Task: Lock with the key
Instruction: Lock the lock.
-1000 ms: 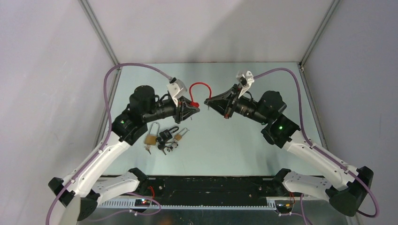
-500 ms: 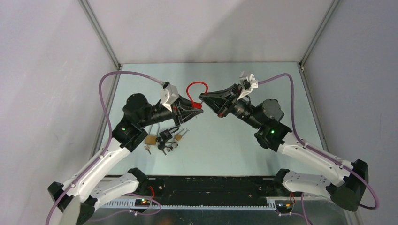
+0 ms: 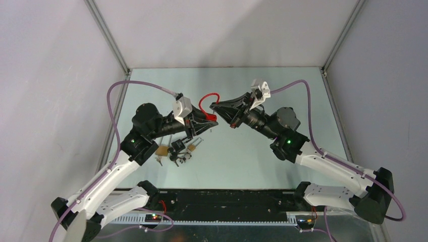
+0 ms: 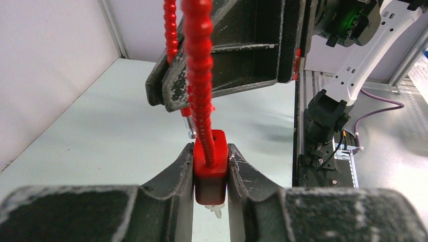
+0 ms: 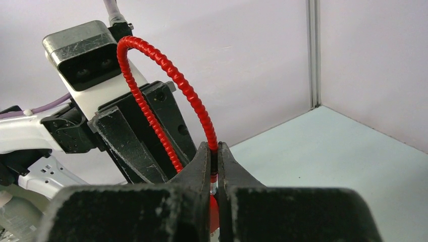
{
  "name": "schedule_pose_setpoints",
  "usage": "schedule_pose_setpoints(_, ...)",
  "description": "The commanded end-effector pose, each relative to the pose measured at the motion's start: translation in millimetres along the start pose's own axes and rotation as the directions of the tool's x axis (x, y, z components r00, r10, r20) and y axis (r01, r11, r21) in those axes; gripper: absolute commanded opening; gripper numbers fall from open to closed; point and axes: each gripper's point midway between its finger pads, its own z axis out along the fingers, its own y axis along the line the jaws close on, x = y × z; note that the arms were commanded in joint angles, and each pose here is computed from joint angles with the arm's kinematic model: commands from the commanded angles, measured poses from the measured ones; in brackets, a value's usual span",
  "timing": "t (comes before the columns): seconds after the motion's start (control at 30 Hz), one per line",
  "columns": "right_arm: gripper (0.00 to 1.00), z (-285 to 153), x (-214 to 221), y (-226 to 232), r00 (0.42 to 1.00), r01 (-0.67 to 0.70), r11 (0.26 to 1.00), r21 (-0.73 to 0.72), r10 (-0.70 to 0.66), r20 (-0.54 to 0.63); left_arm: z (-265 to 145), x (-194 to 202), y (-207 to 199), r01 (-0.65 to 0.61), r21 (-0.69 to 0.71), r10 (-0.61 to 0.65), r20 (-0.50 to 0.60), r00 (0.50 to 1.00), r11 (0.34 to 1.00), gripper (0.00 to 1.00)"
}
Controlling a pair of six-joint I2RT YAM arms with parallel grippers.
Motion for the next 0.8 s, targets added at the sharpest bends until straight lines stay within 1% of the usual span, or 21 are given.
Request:
schedule_pose_setpoints(0.0,0.00,1,-1,13,1.000,0.018,0.999,-0.047,-0.018,0.002,-1,-17,7,-0.066,-0.042,0.068,0.051,0.996,0.997,0.00)
schedule_pose_setpoints(0.23,0.00,1,1,12,1.000,0.028,0.999,-0.042,-0.028,-0.003,-1,-20,17,-0.052,-0.104,0.058,0.054,0.997,0.993,0.00)
schedule_pose_setpoints(0.37,0.00,1,8,7,0.999,0.035,0.999,-0.025,-0.036,-0.024,-2,-26,12,-0.063,-0.078,0.068,0.066,0.995,0.995,0.00)
schedule_pose_setpoints(0.43,0.00,3,13,4,0.998,0.051,0.998,-0.022,-0.051,-0.037,-2,-28,10,-0.040,-0.074,0.045,0.072,0.996,0.996,0.00)
schedule_pose_setpoints(0.53,0.00,5,27,0,0.994,0.077,0.997,-0.026,-0.079,-0.072,-3,-32,11,-0.029,-0.087,0.036,0.080,0.996,0.996,0.00)
schedule_pose_setpoints(0.63,0.00,6,42,-4,0.984,0.132,0.991,-0.029,-0.135,-0.115,-4,-35,16,-0.014,-0.116,0.024,0.087,0.996,0.993,0.00)
schedule_pose_setpoints(0.77,0.00,4,63,-11,0.966,0.179,0.983,-0.034,-0.182,-0.183,-6,-36,30,0.008,-0.198,0.011,0.095,0.995,0.980,0.00)
